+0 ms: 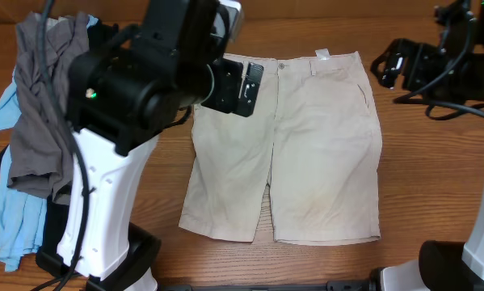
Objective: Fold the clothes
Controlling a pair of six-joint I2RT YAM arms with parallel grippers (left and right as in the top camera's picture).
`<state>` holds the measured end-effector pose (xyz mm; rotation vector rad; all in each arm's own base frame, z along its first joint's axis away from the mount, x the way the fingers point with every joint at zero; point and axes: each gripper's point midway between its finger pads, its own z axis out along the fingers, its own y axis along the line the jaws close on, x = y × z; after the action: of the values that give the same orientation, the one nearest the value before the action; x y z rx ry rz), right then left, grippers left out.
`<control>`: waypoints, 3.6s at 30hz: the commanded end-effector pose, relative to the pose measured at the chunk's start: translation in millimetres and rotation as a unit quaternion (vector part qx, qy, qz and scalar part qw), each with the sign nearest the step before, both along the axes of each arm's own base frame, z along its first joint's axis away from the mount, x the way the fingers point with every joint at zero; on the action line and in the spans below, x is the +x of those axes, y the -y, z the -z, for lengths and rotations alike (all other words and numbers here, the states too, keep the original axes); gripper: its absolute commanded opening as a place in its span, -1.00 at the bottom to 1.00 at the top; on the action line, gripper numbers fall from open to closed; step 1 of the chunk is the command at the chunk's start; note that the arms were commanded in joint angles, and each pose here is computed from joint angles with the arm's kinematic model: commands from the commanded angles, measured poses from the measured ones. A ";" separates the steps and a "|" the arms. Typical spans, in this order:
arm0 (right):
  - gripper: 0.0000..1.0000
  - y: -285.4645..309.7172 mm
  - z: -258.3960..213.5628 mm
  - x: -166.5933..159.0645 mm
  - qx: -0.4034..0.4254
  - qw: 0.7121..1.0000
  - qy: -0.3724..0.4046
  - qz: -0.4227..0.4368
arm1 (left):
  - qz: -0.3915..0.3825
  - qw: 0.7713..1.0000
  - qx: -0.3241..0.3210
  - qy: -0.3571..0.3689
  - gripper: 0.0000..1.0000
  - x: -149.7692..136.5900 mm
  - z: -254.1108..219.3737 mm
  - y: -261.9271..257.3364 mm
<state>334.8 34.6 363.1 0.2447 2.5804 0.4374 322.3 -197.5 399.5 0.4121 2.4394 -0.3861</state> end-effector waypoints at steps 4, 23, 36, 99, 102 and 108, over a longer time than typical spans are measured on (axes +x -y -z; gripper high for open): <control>1.00 -3.4 17.4 -0.6 -0.026 0.999 -0.030 0.026 | -0.010 0.997 0.049 -0.065 1.00 5.2 46.9 1.1; 1.00 -11.3 100.9 6.7 -0.029 0.992 -0.124 0.022 | -0.027 0.989 0.062 -0.131 1.00 -24.1 91.6 51.0; 1.00 -10.2 153.7 -0.8 -0.037 0.984 -0.176 0.012 | -0.039 0.989 0.109 -0.094 1.00 -24.0 91.1 47.1; 1.00 88.6 423.7 -45.9 -0.018 0.920 -0.279 0.274 | -0.034 0.990 0.113 -0.081 1.00 139.4 233.3 -63.2; 1.00 106.9 415.4 -34.6 0.036 0.914 -0.264 0.306 | -0.026 0.989 0.111 -0.094 1.00 145.8 254.6 -55.5; 1.00 132.8 359.3 -0.5 0.064 0.921 -0.248 0.294 | -0.004 0.995 0.077 -0.062 1.00 187.2 297.4 -27.3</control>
<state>346.3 -88.7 13.0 1.2852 2.6572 0.4042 496.0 -149.6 126.7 0.3943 2.6296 -0.1574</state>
